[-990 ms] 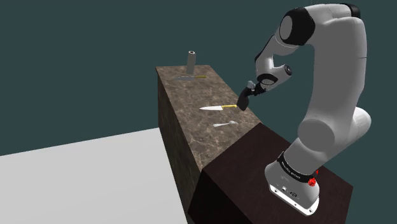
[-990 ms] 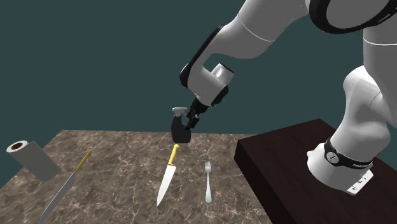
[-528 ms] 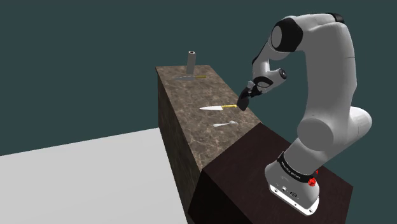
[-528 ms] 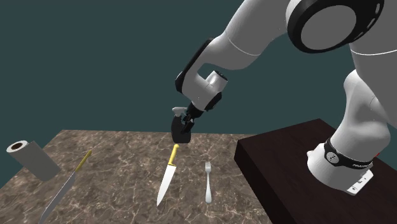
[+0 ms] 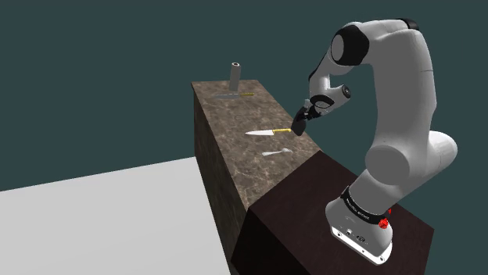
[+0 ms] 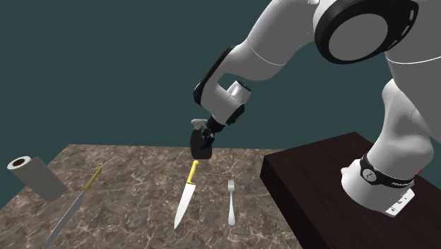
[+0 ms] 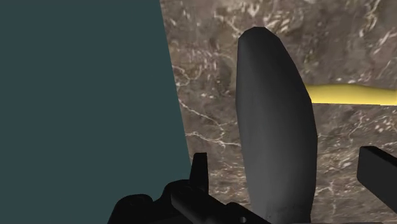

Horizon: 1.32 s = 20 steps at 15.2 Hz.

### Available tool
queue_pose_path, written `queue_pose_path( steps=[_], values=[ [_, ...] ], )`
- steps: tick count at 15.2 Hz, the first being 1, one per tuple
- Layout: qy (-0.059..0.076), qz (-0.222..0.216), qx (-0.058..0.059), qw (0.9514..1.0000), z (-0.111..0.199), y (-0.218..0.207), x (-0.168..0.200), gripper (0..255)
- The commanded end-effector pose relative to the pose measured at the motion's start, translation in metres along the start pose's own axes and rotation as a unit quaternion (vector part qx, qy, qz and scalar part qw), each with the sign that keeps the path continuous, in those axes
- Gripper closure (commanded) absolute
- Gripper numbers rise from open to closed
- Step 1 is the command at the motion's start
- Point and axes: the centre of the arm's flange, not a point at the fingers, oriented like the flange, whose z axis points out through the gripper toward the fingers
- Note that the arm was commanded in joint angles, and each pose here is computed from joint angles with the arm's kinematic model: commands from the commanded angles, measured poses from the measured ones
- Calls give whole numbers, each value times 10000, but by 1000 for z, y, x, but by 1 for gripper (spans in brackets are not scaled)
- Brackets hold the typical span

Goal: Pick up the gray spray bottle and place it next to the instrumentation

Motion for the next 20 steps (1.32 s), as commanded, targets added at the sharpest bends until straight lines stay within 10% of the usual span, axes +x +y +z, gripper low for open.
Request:
queue_pose_path(
  steps=[1, 20],
  values=[
    [0, 0, 0, 10000, 0, 0, 0, 255],
    [0, 0, 0, 10000, -45, 0, 27, 255]
  ],
)
